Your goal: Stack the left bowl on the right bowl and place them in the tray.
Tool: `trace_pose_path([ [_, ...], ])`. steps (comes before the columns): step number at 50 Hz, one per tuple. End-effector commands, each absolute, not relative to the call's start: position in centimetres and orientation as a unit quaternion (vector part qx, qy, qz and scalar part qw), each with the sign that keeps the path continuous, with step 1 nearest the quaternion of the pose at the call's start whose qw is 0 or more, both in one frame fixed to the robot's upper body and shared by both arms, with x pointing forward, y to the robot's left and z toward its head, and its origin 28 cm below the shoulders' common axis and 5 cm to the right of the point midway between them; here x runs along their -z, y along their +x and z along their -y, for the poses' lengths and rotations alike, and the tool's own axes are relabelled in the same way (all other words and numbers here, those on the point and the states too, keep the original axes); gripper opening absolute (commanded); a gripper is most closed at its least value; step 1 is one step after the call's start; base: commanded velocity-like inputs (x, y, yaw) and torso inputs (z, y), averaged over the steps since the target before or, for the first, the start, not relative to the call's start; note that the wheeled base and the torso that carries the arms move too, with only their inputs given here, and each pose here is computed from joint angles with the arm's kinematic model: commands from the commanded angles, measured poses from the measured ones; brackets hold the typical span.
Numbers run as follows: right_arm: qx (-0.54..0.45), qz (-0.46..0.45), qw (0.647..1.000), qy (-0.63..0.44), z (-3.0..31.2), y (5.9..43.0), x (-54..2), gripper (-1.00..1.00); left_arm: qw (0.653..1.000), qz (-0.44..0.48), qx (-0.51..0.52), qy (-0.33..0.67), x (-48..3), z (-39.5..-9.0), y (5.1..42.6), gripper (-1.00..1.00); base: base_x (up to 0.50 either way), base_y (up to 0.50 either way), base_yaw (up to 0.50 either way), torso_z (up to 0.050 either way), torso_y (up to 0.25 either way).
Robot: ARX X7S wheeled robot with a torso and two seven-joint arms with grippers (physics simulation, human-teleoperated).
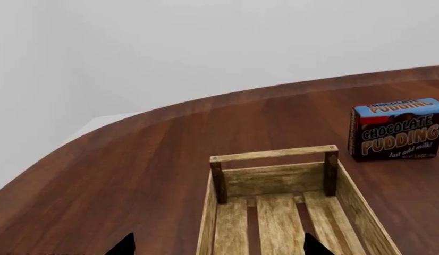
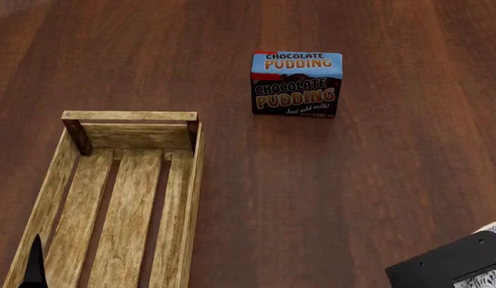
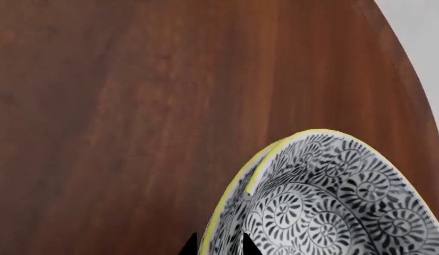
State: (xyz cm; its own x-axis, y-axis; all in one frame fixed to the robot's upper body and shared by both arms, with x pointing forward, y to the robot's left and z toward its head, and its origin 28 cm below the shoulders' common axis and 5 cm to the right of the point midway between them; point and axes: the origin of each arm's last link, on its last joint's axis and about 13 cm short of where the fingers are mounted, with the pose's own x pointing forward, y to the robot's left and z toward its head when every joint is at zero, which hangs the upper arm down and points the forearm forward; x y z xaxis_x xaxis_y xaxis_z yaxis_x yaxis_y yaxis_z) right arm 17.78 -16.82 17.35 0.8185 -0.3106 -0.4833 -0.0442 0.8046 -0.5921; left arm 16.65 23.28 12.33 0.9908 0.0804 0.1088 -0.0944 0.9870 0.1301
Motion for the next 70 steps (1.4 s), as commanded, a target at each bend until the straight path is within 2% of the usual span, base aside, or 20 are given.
trace_pose_path([
  [1, 0.045, -0.261, 0.901, -0.345, 16.3, 18.5, -20.4, -1.0, 0.995, 0.052, -0.045, 0.066, -12.3, -23.3, 16.5, 1.0, 0.0, 0.0, 0.0, 0.0, 0.0],
  [22, -0.021, -0.217, 0.898, -0.382, 13.8, 19.3, -24.6, -1.0, 0.995, 0.061, -0.048, 0.065, -13.3, -23.6, 16.1, 1.0, 0.0, 0.0, 0.0, 0.0, 0.0],
  [31, -0.068, -0.195, 0.889, -0.41, 11.5, 21.5, -25.6, -1.0, 0.994, 0.063, -0.053, 0.065, -13.4, -23.8, 15.7, 1.0, 0.0, 0.0, 0.0, 0.0, 0.0],
  [70, -0.233, -0.137, 0.841, -0.468, 3.6, 26.6, -26.0, -1.0, 0.99, 0.056, -0.112, 0.07, -13.6, -25.9, 12.8, 1.0, 0.0, 0.0, 0.0, 0.0, 0.001],
])
